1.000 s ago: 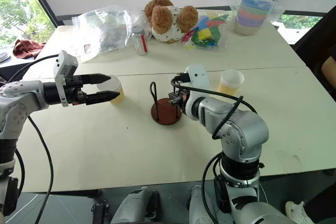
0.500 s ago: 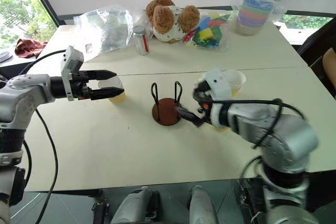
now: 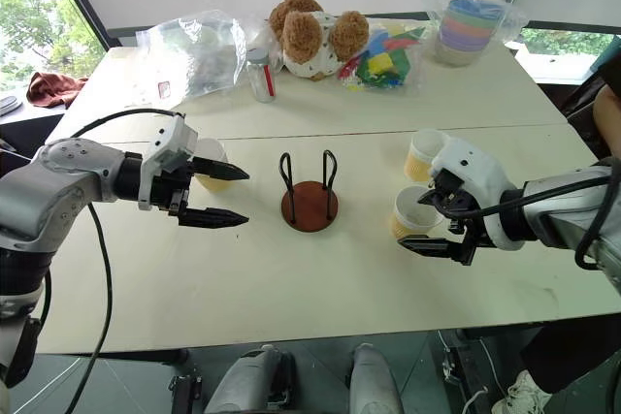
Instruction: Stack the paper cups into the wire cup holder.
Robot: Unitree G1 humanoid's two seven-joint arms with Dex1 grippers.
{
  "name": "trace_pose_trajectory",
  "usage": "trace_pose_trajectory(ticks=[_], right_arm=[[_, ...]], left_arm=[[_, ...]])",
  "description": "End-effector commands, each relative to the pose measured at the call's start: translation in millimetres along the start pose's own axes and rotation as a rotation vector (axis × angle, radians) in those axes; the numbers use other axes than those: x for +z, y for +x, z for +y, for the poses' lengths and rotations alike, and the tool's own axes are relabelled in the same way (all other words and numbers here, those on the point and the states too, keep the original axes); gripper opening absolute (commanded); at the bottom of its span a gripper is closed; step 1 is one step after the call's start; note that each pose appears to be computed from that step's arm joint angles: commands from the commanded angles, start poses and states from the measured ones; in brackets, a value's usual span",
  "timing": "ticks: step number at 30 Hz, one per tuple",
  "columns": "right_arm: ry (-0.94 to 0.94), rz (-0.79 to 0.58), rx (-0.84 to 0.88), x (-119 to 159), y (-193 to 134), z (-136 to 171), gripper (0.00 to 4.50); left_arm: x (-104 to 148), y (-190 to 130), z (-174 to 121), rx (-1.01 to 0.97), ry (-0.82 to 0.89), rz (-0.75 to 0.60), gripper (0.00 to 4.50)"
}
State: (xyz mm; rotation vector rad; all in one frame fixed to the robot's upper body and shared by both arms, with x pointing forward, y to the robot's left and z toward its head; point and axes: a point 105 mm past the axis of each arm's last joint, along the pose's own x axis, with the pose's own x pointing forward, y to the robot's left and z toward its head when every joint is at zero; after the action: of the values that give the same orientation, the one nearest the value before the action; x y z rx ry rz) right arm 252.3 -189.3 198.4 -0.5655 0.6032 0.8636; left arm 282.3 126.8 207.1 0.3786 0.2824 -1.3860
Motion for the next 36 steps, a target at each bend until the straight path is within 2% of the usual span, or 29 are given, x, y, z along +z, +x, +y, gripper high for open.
trace_pose_trajectory(ticks=[1,4,6,10,13,14,17,20,23,26,31,36], right_arm=[[-0.034,0.003,-0.010,-2,4,-6,4.14],[-0.022,0.009,-0.007,-10,14,-11,4.14],[-0.008,0.015,-0.007,-14,18,-15,3.60],[0.014,0.011,0.006,-18,21,-17,1.83],[0.011,0.007,0.005,-17,20,-17,0.22],[0.007,0.003,0.014,-16,20,-16,0.07],[-0.024,-0.016,0.025,-9,17,-14,0.07],[-0.124,-0.058,0.012,13,7,-21,0.07],[-0.346,-0.193,-0.014,77,-17,-36,0.07],[-0.544,-0.301,0.069,130,-24,-29,0.07],[-0.661,-0.325,0.170,155,-7,-23,0.07],[-0.717,-0.302,0.295,155,4,-13,0.07]], left_arm=[[14,-1,-8,-0.003,0.044,-0.026,4.50],[15,1,-9,0.006,0.044,-0.032,4.50],[13,-1,-7,0.025,0.039,-0.027,4.50],[11,-6,-2,0.054,0.035,-0.024,4.50],[11,-7,-1,0.065,0.039,-0.026,4.50],[12,-7,-1,0.065,0.039,-0.027,4.50],[13,-10,2,0.074,0.032,-0.031,4.50],[14,-19,8,0.095,0.027,-0.027,4.50],[15,-34,16,0.124,0.013,-0.027,4.50],[15,-41,20,0.122,-0.025,-0.058,4.50],[6,-39,22,0.137,-0.036,-0.051,4.50],[0,-36,16,0.150,-0.047,-0.051,4.50]])
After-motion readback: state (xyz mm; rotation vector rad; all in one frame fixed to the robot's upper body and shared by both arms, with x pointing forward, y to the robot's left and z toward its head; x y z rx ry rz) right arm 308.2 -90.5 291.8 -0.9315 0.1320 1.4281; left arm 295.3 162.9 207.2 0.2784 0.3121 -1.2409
